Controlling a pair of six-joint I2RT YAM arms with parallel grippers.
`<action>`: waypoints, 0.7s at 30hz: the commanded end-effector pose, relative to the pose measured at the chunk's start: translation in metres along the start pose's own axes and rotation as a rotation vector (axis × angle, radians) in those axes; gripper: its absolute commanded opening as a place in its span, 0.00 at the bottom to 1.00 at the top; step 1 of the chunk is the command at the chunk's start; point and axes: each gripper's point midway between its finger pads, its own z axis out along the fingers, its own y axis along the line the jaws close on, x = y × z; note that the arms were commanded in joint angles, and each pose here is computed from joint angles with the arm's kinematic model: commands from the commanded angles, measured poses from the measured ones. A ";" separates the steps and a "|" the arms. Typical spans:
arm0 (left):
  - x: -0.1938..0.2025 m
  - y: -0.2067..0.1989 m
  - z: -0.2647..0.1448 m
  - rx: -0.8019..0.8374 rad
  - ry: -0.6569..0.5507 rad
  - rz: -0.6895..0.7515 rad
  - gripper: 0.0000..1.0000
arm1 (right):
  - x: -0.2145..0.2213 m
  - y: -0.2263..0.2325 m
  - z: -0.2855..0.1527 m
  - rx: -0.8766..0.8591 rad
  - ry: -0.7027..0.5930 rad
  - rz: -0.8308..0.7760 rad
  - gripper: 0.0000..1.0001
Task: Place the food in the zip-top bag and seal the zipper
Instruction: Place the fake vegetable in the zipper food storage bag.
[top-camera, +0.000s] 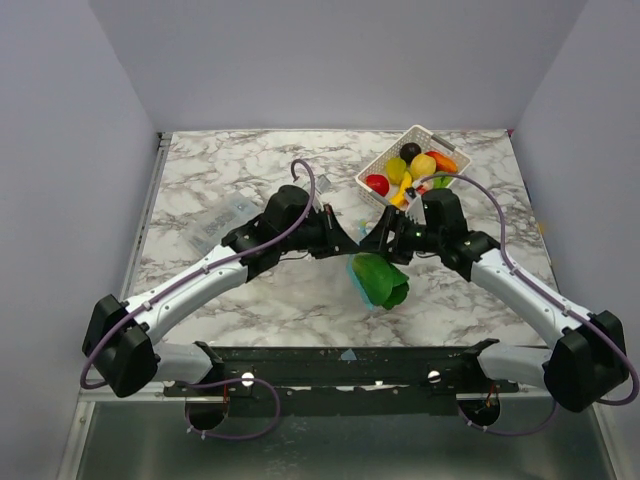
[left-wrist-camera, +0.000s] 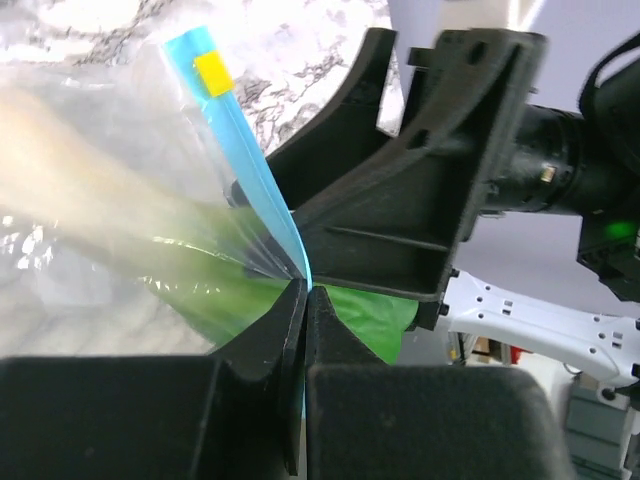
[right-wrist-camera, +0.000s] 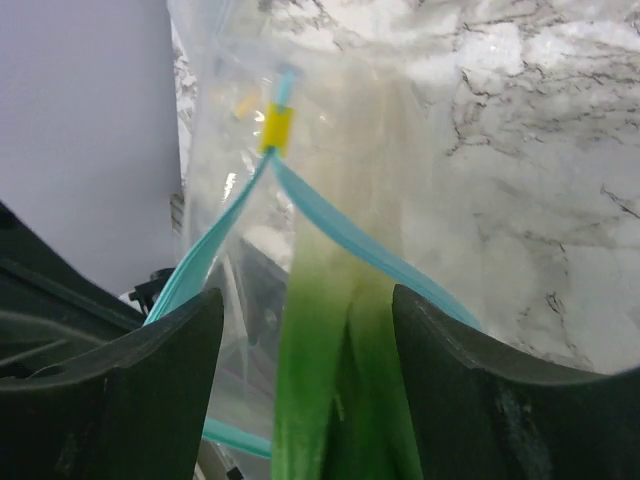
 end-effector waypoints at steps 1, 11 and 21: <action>0.008 -0.002 0.002 0.052 0.047 -0.089 0.00 | 0.016 -0.012 -0.005 0.041 0.061 -0.047 0.73; 0.014 0.012 0.016 0.028 0.085 -0.111 0.00 | 0.063 -0.040 -0.018 0.071 0.233 -0.219 0.74; 0.017 0.019 0.029 0.025 0.107 -0.141 0.00 | 0.051 -0.051 0.003 0.063 -0.049 -0.318 0.74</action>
